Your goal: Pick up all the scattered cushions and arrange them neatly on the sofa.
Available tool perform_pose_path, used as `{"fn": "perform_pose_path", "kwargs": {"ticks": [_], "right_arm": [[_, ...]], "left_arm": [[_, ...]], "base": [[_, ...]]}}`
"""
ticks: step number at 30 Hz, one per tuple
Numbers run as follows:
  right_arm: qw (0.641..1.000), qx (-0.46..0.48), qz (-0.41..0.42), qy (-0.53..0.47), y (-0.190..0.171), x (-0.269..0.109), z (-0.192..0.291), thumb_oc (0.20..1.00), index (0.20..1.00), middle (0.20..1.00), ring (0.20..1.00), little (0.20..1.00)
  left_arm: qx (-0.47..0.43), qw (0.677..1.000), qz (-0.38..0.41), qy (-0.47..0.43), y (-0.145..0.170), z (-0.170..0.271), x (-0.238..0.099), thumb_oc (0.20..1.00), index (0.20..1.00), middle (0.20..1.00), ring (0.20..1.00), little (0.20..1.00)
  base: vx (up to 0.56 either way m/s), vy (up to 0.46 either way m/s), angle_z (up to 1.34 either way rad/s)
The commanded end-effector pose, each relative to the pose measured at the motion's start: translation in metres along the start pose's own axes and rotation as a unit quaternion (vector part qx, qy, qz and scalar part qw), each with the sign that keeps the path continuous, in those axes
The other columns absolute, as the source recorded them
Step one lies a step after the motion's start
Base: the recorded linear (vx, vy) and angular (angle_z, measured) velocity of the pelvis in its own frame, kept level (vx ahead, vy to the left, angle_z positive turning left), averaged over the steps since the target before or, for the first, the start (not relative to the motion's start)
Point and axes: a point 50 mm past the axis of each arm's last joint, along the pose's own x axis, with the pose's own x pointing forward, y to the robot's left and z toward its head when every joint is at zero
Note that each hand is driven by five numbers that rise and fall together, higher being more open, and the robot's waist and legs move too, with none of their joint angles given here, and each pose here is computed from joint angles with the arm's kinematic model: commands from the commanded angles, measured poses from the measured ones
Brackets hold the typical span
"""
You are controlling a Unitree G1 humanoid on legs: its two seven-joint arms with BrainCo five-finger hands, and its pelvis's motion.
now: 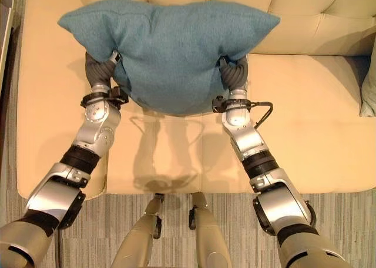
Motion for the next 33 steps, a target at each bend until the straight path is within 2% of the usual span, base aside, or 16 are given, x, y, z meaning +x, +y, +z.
{"fn": "perform_pose_path", "kwargs": {"ticks": [1,8,12,13,14,15,19,21,22,24,28,29,33], "right_arm": [[0.992,-0.013,0.030,-0.122,0.029,0.016,0.057,1.000,1.000,1.000,1.000,1.000],[0.989,-0.087,-0.030,-0.115,0.001,0.043,0.061,1.000,1.000,1.000,1.000,1.000],[0.986,-0.131,-0.066,-0.074,-0.037,0.061,0.052,1.000,1.000,1.000,1.000,1.000],[0.986,-0.131,-0.066,-0.074,-0.037,0.062,0.052,1.000,1.000,1.000,1.000,1.000],[0.984,-0.145,-0.081,-0.057,-0.053,0.066,0.047,1.000,1.000,1.000,1.000,1.000],[0.984,-0.145,-0.081,-0.058,-0.053,0.066,0.048,1.000,1.000,1.000,1.000,1.000],[0.972,-0.220,-0.085,-0.024,-0.095,0.072,0.036,1.000,1.000,1.000,1.000,1.000],[0.970,-0.228,-0.087,-0.021,-0.101,0.072,0.035,1.000,1.000,1.000,1.000,1.000],[0.964,-0.255,-0.077,-0.014,-0.115,0.066,0.026,1.000,1.000,1.000,1.000,1.000],[0.962,-0.261,-0.072,-0.013,-0.118,0.063,0.023,1.000,1.000,1.000,1.000,1.000],[0.962,-0.269,-0.046,-0.002,-0.128,0.036,-0.004,1.000,1.000,1.000,1.000,1.000],[0.962,-0.269,-0.046,-0.002,-0.128,0.036,-0.004,1.000,1.000,1.000,1.000,1.000],[0.962,-0.265,0.006,0.067,-0.136,-0.036,-0.065,1.000,1.000,1.000,1.000,1.000]], "left_arm": [[0.071,0.992,-0.069,-0.072,-0.032,0.034,0.016,1.000,1.000,1.000,1.000,1.000],[0.127,0.989,0.000,-0.081,0.000,0.047,0.033,1.000,1.000,1.000,1.000,1.000],[0.136,0.987,0.047,-0.065,0.038,0.044,0.036,1.000,1.000,1.000,1.000,1.000],[0.135,0.987,0.048,-0.066,0.038,0.044,0.036,1.000,1.000,1.000,1.000,1.000],[0.135,0.987,0.069,-0.056,0.054,0.042,0.036,1.000,1.000,1.000,1.000,1.000],[0.135,0.987,0.070,-0.056,0.054,0.042,0.036,1.000,1.000,1.000,1.000,1.000],[0.160,0.980,0.112,-0.030,0.100,0.039,0.034,1.000,1.000,1.000,1.000,1.000],[0.164,0.979,0.116,-0.030,0.105,0.040,0.033,1.000,1.000,1.000,1.000,1.000],[0.166,0.979,0.117,-0.024,0.118,0.034,0.024,1.000,1.000,1.000,1.000,1.000],[0.164,0.980,0.113,-0.026,0.120,0.031,0.020,1.000,1.000,1.000,1.000,1.000],[0.143,0.987,0.079,0.002,0.126,-0.006,-0.020,1.000,1.000,1.000,1.000,1.000],[0.143,0.987,0.079,0.002,0.126,-0.006,-0.020,1.000,1.000,1.000,1.000,1.000],[0.113,0.987,0.059,0.097,0.138,-0.064,-0.099,1.000,1.000,1.000,1.000,1.000]], "base": [[0.00,0.000,0.00],[0.03,-0.010,0.00],[0.04,-0.018,0.02],[0.04,-0.017,0.06],[0.01,-0.009,0.09],[0.05,-0.022,0.10],[0.04,-0.030,0.08],[0.00,-0.017,0.07],[0.00,0.000,0.00],[0.01,-0.015,0.00],[0.01,-0.004,0.00],[0.00,0.000,0.00],[0.07,-0.033,0.11]]}}
